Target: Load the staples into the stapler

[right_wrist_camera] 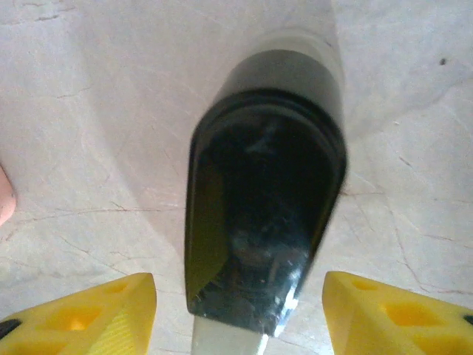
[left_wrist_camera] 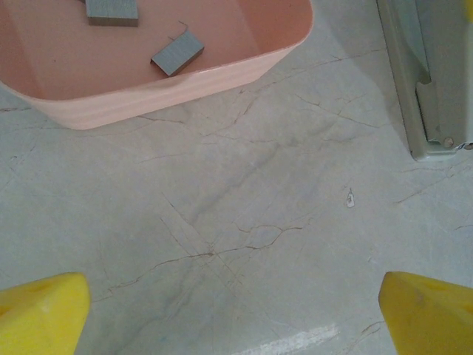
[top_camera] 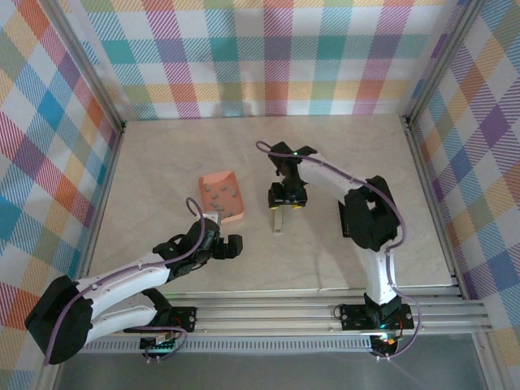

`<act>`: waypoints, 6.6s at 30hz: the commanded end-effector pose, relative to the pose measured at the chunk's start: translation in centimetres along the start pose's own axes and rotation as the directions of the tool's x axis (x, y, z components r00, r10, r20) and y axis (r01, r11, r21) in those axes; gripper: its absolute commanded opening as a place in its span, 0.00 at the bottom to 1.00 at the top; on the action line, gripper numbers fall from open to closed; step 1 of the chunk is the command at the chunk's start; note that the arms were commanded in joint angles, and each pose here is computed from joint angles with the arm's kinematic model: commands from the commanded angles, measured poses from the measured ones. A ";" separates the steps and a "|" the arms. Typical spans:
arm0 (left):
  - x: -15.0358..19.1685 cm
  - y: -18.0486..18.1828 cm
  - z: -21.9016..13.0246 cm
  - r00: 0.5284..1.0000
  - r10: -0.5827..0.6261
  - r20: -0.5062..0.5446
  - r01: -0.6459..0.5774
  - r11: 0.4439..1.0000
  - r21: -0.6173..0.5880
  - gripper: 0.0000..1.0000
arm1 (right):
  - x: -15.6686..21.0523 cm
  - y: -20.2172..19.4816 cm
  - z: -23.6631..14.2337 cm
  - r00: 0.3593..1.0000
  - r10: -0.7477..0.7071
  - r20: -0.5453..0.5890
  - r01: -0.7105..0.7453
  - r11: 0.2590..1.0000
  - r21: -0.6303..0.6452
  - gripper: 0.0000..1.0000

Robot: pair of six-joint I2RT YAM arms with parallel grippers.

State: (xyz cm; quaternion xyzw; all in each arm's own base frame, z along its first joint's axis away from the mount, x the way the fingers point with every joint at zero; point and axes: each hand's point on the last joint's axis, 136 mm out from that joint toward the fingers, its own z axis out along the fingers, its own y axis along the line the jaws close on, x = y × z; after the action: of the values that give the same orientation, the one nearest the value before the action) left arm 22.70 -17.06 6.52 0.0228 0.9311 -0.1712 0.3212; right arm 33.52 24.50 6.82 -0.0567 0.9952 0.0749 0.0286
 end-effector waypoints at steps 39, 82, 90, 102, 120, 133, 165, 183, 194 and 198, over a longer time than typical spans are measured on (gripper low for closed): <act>0.2 -0.3 1.3 0.998 0.013 -0.067 -0.014 1.000 -0.019 1.00 | 2.2 -17.8 -2.5 0.979 0.203 0.037 -0.206 0.963 0.173 0.23; -9.4 4.3 -2.2 0.952 -0.290 0.094 0.294 0.955 -0.031 1.00 | 0.3 -4.1 -0.8 0.977 0.202 0.071 -0.205 0.977 0.052 0.54; -13.6 8.8 0.4 0.935 -0.340 0.100 0.351 0.929 -0.116 1.00 | 0.3 -4.5 -5.3 0.963 0.190 0.192 -0.198 0.980 0.023 0.60; -17.0 9.3 8.7 0.943 -0.333 -0.011 0.330 0.939 -0.094 1.00 | 2.0 -5.8 -7.6 0.943 0.218 0.250 -0.225 0.974 -0.002 0.61; -17.5 2.4 13.0 0.963 -0.250 -0.104 0.255 0.967 0.029 1.00 | 4.3 -8.1 -8.5 0.920 0.266 0.289 -0.274 0.962 -0.014 0.63; -21.9 4.7 4.6 0.974 -0.116 0.192 0.146 0.978 -0.150 1.00 | 1.4 -12.6 -8.9 0.803 0.207 0.559 -0.253 0.967 0.006 0.99; -15.3 18.7 2.9 0.872 0.118 0.475 0.092 0.913 -0.397 1.00 | -3.0 -21.7 -5.9 0.372 -0.107 0.922 -0.043 0.990 0.133 0.99; -15.5 17.6 3.5 0.879 0.150 0.453 0.030 0.930 -0.366 1.00 | -4.0 -22.1 -5.3 0.435 -0.052 0.899 0.001 0.998 0.057 0.99; -15.6 17.6 3.6 0.879 0.149 0.452 0.030 0.931 -0.364 1.00 | -4.0 -22.1 -5.4 0.433 -0.050 0.900 0.000 0.998 0.055 0.99; -15.5 17.7 3.6 0.882 0.138 0.451 0.034 0.935 -0.353 1.00 | -4.0 -22.0 -5.3 0.434 -0.050 0.899 0.003 0.999 0.054 0.99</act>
State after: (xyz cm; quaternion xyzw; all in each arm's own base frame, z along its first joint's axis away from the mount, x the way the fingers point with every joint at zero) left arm 39.09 -0.50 6.66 -0.0520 0.8480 0.0153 0.5272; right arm 39.29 2.28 8.16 -0.0249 0.8364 0.0586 0.5444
